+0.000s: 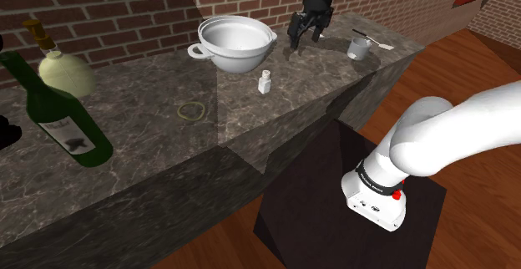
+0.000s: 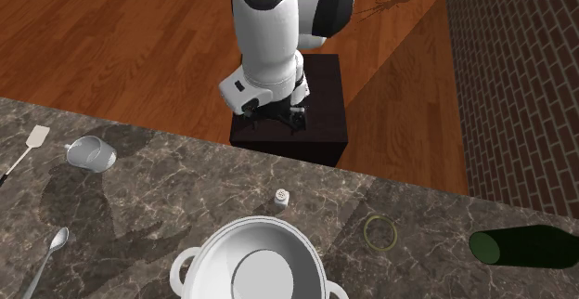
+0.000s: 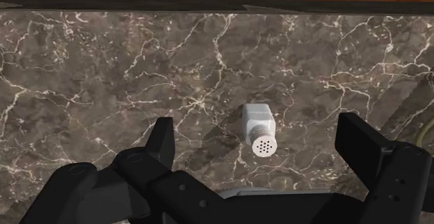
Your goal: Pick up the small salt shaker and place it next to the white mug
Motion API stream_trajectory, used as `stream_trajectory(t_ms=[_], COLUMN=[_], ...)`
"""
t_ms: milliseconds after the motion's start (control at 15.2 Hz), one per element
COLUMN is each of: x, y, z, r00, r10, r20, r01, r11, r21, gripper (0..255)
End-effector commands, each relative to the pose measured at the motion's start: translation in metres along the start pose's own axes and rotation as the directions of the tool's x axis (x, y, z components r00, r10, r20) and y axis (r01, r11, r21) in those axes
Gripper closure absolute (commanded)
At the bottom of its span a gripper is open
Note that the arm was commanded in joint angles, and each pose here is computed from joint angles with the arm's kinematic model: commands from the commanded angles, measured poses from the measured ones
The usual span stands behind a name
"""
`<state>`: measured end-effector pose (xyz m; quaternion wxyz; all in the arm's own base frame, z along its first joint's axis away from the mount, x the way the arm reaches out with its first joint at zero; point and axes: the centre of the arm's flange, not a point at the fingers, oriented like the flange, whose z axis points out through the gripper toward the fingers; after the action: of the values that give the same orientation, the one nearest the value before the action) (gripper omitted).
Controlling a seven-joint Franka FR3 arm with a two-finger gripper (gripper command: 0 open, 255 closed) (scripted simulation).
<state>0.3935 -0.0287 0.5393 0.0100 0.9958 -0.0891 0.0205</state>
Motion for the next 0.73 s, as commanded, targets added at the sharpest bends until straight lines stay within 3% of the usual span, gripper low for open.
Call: stream_trajectory(t_ms=[0,660], x=[0.021,0.110], y=[-0.008,-0.031], z=[0.020,0.121], r00=[1.000,0.999], r10=[0.003,0.016], r20=[0.007,0.051], r01=[-0.003,-0.017], r11=[1.000,1.000], r21=[0.004,0.019], gripper=[0,0])
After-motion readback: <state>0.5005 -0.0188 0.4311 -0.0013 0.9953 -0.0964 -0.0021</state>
